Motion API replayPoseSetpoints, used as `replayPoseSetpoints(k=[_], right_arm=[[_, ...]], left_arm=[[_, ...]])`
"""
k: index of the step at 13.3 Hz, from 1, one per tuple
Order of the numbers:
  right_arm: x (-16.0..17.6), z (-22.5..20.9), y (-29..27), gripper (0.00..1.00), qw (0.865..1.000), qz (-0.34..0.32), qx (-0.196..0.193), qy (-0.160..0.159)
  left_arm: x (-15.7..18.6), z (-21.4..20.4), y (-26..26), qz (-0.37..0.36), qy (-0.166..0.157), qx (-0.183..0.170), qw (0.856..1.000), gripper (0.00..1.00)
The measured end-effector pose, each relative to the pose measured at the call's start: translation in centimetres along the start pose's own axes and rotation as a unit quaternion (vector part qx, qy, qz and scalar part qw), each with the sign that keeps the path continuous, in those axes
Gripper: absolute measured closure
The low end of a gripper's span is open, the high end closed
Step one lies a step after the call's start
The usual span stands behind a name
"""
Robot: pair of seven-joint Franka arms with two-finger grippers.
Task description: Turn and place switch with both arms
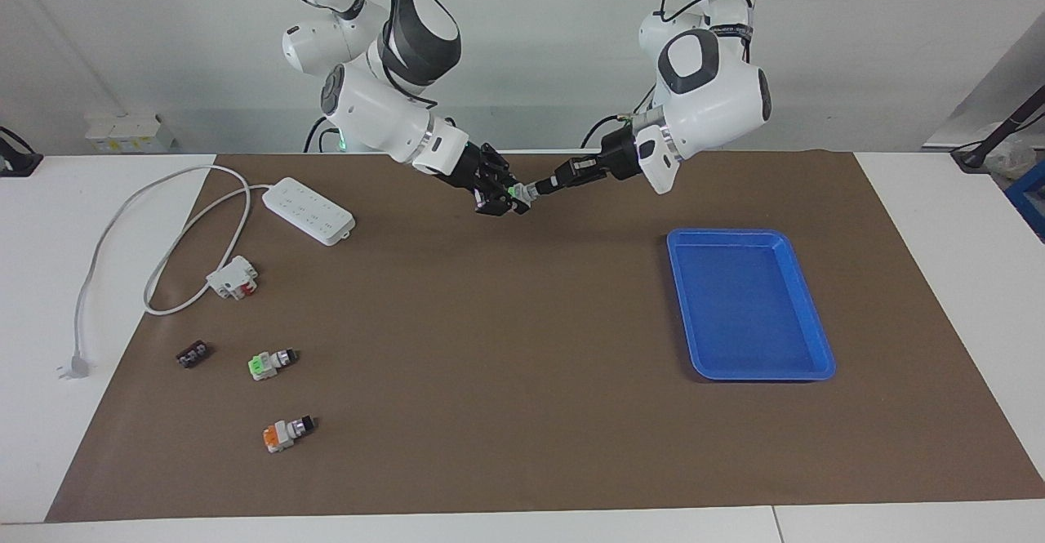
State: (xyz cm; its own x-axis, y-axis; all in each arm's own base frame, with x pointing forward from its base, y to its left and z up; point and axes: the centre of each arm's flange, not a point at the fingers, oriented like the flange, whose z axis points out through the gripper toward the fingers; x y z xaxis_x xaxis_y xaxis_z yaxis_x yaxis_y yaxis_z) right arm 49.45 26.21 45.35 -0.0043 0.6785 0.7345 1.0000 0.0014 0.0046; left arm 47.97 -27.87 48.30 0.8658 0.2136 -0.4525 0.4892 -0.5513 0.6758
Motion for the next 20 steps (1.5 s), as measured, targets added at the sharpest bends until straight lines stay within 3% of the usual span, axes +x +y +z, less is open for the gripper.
replayPoseSetpoints(k=[8,14,20], right_arm=[[-0.15,-0.19,0.17,0.58,1.000,0.002,-0.005,-0.001],[-0.28,-0.32,0.32,0.58,1.000,0.003,-0.012,-0.002],[-0.77,-0.60,0.62,0.58,1.000,0.007,-0.019,-0.004]], left_arm=[[-0.09,0.17,0.23,0.020,0.009,-0.002,1.000,0.90],[-0.19,0.37,0.49,0.091,0.020,-0.003,0.996,0.90],[-0.47,0.97,0.88,0.239,0.041,0.000,0.970,0.90]])
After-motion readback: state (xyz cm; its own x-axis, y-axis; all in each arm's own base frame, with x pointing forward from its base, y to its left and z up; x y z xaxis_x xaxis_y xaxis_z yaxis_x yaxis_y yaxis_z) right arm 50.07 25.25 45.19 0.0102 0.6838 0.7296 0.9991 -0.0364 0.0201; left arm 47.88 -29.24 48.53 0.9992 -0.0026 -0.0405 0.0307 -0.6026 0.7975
